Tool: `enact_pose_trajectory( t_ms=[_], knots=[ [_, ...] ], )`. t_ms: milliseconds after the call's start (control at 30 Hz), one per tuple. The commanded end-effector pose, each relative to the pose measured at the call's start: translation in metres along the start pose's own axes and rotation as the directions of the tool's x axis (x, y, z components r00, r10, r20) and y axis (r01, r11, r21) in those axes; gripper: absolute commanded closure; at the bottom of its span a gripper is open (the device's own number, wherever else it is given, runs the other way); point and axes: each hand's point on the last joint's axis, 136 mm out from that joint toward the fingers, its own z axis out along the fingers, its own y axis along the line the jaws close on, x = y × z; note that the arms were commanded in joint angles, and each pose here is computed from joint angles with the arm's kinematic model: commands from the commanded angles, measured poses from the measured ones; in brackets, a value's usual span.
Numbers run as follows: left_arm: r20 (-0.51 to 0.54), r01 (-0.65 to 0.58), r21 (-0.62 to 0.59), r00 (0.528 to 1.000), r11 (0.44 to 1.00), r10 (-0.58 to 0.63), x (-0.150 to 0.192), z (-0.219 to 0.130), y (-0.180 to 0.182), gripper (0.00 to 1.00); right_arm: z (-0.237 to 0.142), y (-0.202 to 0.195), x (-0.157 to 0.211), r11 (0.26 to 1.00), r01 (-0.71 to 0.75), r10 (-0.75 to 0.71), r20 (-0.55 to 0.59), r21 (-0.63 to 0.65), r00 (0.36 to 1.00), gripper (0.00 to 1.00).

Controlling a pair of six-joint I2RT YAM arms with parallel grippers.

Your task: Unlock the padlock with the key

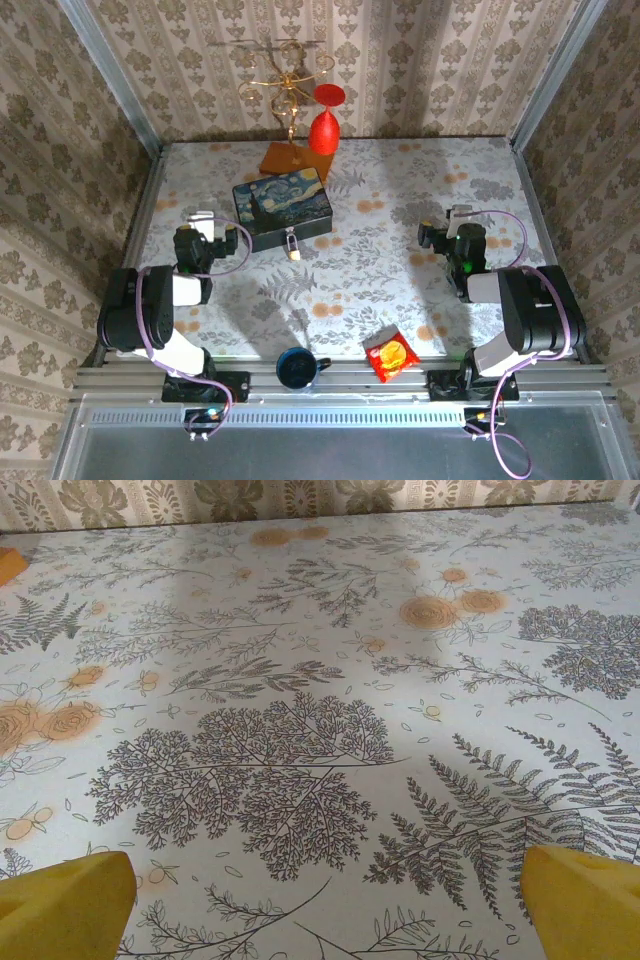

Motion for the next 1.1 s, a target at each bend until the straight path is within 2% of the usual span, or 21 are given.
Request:
enact_pose_trajectory(
  t_ms=[0,1067],
  knots=[
    [0.022,-0.020,-0.003,1.000,1.000,0.020,-0.0098,0.0012,-0.0008,0.00,0.0021,0.0010,-0.0105,1.000,0.011,-0.011,0.022,-0.005,1.000,0.00],
    [0.035,-0.006,-0.021,0.999,1.000,0.007,-0.0149,-0.0032,0.0034,0.00,0.0015,0.0010,-0.0116,1.000,0.010,-0.010,0.027,-0.005,1.000,0.00]
  ],
)
